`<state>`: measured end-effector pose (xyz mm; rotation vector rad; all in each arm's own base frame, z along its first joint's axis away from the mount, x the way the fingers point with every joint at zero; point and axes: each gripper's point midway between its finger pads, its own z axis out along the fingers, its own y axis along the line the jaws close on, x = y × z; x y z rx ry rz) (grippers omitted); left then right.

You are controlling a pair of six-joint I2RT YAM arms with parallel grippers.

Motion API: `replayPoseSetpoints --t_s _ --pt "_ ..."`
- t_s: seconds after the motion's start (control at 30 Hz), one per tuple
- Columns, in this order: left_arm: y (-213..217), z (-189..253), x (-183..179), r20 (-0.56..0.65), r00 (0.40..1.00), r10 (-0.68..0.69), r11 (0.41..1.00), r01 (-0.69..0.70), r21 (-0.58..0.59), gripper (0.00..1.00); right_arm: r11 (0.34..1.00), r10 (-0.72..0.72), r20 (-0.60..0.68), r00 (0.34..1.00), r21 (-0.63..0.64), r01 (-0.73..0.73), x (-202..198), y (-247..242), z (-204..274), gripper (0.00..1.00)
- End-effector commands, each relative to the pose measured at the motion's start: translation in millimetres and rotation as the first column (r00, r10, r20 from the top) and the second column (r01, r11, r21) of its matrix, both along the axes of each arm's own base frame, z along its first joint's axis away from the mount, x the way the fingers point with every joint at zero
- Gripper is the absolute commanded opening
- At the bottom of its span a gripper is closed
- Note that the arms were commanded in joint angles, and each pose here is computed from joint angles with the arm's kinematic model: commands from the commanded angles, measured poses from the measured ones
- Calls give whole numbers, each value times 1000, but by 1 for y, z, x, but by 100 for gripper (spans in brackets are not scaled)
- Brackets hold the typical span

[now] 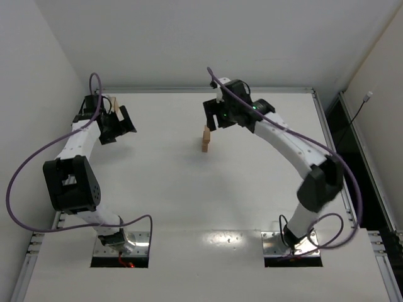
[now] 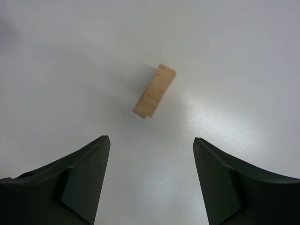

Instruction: Build the wood block tower

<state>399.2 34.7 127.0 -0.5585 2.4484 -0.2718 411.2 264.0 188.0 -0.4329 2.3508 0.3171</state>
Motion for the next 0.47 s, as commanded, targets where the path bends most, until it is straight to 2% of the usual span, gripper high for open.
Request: replayPoseSetpoints --t_s 0.0,0.07,0.1,0.17,0.27,0.37,0.43 --pt "-12 25 3 94 989 -115 993 112 39 100 996 52 205 977 -76 -37 -8 -41 31 69" --pt "-16 16 -1 66 987 -150 988 147 49 100 994 31 263 964 -113 -1 -17 -73 41 70" --pt "-18 7 -3 46 986 -163 986 161 39 100 988 40 223 974 -157 -4 -27 -88 15 70" --pt "-22 -6 -8 23 983 -183 983 182 40 100 987 7 220 975 -160 29 -37 -114 9 70" --pt "-30 -20 -12 -12 975 -220 973 220 72 100 981 -71 80 994 -172 84 -65 -153 -49 71" --pt "-32 -25 -12 -28 970 -242 964 243 109 100 977 -148 35 988 -151 151 -79 -179 -71 71" --pt "-33 -25 -12 -32 967 -253 959 255 123 100 978 -158 55 986 -126 164 -79 -184 -64 71"
